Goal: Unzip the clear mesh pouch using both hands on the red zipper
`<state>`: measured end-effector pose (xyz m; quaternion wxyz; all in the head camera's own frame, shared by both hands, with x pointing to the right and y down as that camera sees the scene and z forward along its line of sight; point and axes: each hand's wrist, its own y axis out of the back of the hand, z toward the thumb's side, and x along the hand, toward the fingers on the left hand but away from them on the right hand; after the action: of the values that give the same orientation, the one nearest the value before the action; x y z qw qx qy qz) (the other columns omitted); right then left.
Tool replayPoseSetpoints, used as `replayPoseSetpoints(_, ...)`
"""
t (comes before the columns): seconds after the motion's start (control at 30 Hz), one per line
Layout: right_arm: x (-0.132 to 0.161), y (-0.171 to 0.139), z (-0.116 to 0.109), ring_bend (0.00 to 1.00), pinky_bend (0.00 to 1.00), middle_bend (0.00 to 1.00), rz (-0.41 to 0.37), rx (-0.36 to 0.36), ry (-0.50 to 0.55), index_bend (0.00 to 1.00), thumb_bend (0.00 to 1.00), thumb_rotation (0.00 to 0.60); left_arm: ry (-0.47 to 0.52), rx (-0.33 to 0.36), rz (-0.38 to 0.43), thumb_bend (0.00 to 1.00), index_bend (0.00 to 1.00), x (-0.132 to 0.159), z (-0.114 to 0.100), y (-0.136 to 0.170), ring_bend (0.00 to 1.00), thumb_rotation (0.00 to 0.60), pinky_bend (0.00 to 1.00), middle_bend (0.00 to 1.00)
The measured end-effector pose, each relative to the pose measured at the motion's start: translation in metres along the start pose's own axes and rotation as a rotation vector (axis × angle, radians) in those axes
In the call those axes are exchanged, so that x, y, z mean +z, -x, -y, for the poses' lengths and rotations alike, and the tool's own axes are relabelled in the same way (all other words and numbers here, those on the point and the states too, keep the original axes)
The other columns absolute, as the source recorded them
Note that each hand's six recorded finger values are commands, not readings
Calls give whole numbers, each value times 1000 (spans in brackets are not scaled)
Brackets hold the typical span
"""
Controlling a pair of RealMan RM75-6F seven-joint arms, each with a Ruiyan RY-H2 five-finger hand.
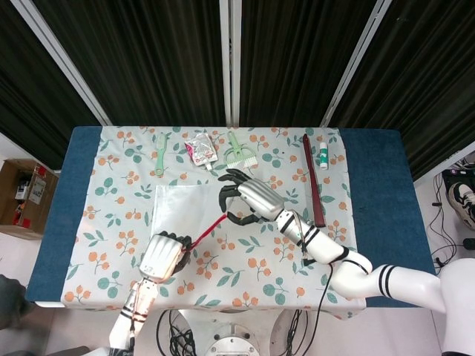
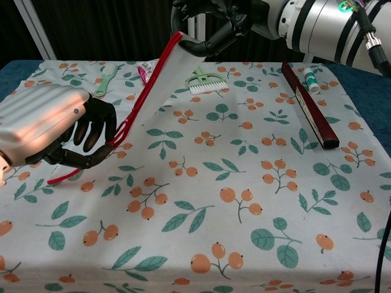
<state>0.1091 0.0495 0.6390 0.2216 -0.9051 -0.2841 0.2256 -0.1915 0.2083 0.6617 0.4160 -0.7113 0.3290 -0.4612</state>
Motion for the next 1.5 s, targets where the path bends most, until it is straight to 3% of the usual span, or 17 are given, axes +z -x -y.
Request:
replayPoseSetpoints(0.53, -26, -38, -27, 147, 54, 433, 40, -61, 8, 854, 477, 600, -69, -115, -121, 463, 742, -52, 29, 4, 654, 600, 645, 701)
replayPoseSetpoints(1.03, -43, -68, -39, 147, 54, 433, 84, -86, 1, 854, 477, 600, -98, -164, -221, 468, 743, -89, 40, 10, 654, 600, 645, 700)
replayPoseSetpoints(1.27, -46, -71, -38, 147, 54, 432, 92, -89, 7, 853, 477, 600, -103, -156, -245, 468, 737, -96, 38, 12, 652, 600, 645, 697)
replayPoseSetpoints(1.37, -48, -73, -33, 146, 54, 418, 97, -77, 7, 841, 477, 600, -76, -160, -244, 376, 564, -96, 37, 13, 573, 600, 631, 607)
replayPoseSetpoints(1.4, -49, -73, -28, 145, 55, 408, 101, -62, 5, 823, 477, 600, -64, -162, -242, 289, 440, -96, 36, 13, 509, 600, 608, 533)
replayPoseSetpoints(1.43, -50, -74, -23, 141, 55, 384, 105, -46, 1, 768, 477, 600, -52, -164, -239, 206, 329, -95, 34, 14, 434, 600, 573, 450)
replayPoseSetpoints(1.5, -51, -76, -14, 122, 54, 336, 111, -14, -19, 627, 475, 600, -34, -160, -234, 98, 214, -94, 30, 14, 303, 600, 491, 310)
